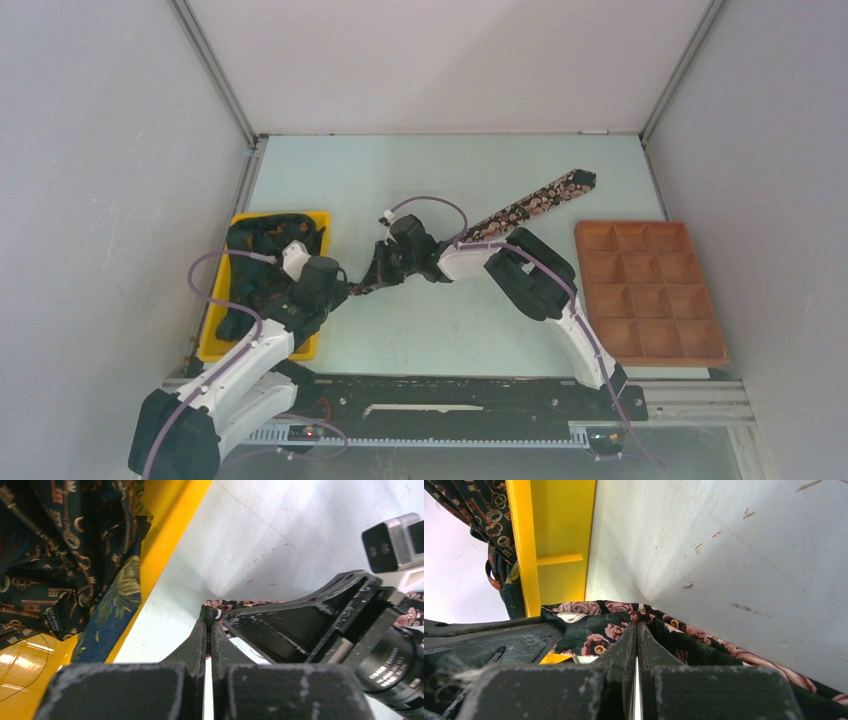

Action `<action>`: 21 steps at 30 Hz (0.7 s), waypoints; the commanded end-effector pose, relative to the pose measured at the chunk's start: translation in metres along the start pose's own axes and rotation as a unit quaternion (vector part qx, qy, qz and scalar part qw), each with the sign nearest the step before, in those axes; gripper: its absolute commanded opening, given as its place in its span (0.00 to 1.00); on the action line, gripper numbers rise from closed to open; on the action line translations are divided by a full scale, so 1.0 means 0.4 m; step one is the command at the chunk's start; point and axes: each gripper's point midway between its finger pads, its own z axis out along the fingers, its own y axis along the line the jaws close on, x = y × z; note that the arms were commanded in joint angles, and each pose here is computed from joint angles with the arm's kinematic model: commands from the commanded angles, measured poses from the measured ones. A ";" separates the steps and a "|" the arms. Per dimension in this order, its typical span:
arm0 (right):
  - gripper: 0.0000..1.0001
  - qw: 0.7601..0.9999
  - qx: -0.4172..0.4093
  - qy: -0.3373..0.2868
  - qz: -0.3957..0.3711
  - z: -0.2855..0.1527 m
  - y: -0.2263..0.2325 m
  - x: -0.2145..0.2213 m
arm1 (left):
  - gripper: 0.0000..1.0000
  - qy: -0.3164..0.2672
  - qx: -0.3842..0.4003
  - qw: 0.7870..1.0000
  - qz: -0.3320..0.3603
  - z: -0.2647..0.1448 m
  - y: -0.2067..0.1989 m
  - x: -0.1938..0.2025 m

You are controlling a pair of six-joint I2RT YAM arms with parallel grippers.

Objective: Roll the ties
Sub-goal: Roll the tie at the center of the board.

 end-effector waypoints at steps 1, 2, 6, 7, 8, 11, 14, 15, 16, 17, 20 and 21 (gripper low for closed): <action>0.00 1.000 -0.022 -0.002 -0.014 0.019 0.040 -0.005 | 0.00 -0.005 0.015 1.000 -0.011 -0.014 -0.049 -0.035; 0.00 1.000 -0.024 -0.001 -0.017 0.018 0.045 -0.008 | 0.00 -0.003 0.013 1.000 -0.010 -0.013 -0.049 -0.034; 0.00 0.999 -0.026 -0.011 -0.037 -0.009 0.067 -0.051 | 0.00 -0.005 0.004 1.000 -0.006 -0.013 -0.043 -0.038; 0.00 0.999 -0.027 -0.013 -0.044 -0.021 0.073 -0.064 | 0.00 -0.006 0.001 1.000 -0.005 -0.013 -0.039 -0.038; 0.00 0.998 -0.028 -0.015 -0.050 -0.034 0.080 -0.075 | 0.00 -0.008 -0.001 1.000 -0.004 -0.014 -0.036 -0.040; 0.00 0.997 -0.018 -0.024 -0.067 -0.073 0.099 -0.094 | 0.00 -0.013 -0.007 1.000 -0.001 -0.013 -0.027 -0.041; 0.00 0.997 -0.003 -0.028 -0.079 -0.092 0.112 -0.081 | 0.00 -0.013 -0.010 1.000 0.000 -0.010 -0.024 -0.040; 0.00 0.996 0.000 -0.025 -0.081 -0.094 0.115 -0.070 | 0.00 -0.013 -0.010 1.000 0.000 -0.010 -0.023 -0.040; 0.00 0.996 0.006 -0.018 -0.083 -0.093 0.114 -0.040 | 0.00 -0.015 -0.012 1.000 0.000 -0.010 -0.021 -0.041; 0.00 0.996 0.007 -0.015 -0.084 -0.090 0.114 -0.029 | 0.00 -0.016 -0.012 1.000 0.000 -0.010 -0.020 -0.042; 0.00 0.996 0.011 -0.005 -0.083 -0.075 0.106 -0.004 | 0.00 -0.019 -0.013 1.000 -0.002 -0.012 -0.019 -0.046; 0.00 0.997 0.010 -0.001 -0.082 -0.070 0.104 0.003 | 0.00 -0.020 -0.012 1.000 -0.002 -0.013 -0.019 -0.046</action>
